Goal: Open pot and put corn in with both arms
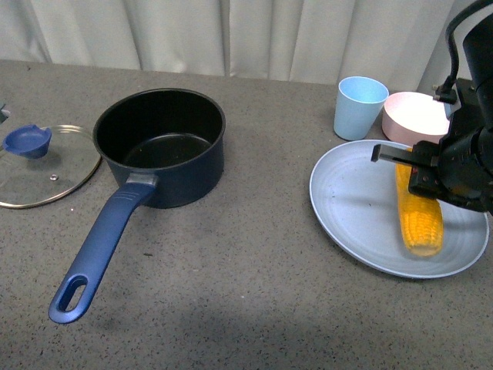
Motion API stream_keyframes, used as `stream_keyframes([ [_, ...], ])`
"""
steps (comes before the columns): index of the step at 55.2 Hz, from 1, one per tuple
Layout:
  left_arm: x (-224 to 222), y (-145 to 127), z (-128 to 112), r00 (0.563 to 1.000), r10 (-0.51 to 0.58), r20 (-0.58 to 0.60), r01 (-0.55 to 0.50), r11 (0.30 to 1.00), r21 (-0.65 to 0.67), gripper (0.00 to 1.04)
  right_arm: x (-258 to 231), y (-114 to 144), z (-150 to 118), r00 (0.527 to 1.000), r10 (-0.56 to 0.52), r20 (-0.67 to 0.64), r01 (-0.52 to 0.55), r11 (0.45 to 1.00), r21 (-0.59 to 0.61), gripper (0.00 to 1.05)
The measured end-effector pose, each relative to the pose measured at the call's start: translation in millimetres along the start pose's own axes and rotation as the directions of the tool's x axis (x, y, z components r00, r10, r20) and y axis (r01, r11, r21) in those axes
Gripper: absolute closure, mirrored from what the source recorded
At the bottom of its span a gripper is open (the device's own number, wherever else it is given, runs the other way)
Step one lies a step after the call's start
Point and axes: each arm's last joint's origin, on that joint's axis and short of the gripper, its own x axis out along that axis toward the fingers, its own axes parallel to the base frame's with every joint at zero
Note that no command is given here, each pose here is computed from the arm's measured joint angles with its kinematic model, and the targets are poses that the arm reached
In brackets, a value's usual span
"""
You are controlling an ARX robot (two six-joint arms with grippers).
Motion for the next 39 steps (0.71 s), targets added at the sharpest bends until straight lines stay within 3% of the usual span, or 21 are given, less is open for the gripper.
stream_keyframes([
  [7,0,0,0,1.000,0.000,0.000,0.000,1.000,0.000,0.07,-20,21,26,0.984,0.173,0.040,-0.174,0.985,0.019,0.98],
  [12,0,0,0,1.000,0.000,0.000,0.000,1.000,0.000,0.07,-42,57,59,0.921,0.382,0.071,-0.385,0.923,0.024,0.99],
  [19,0,0,0,1.000,0.000,0.000,0.000,1.000,0.000,0.07,-61,100,82,0.847,0.527,0.071,-0.528,0.849,0.007,0.99],
  [26,0,0,0,1.000,0.000,0.000,0.000,1.000,0.000,0.07,-65,140,91,0.801,0.598,0.032,-0.598,0.801,-0.010,0.99],
  [39,0,0,0,1.000,0.000,0.000,0.000,1.000,0.000,0.07,-48,189,84,0.774,0.630,-0.055,-0.632,0.775,-0.019,0.99],
])
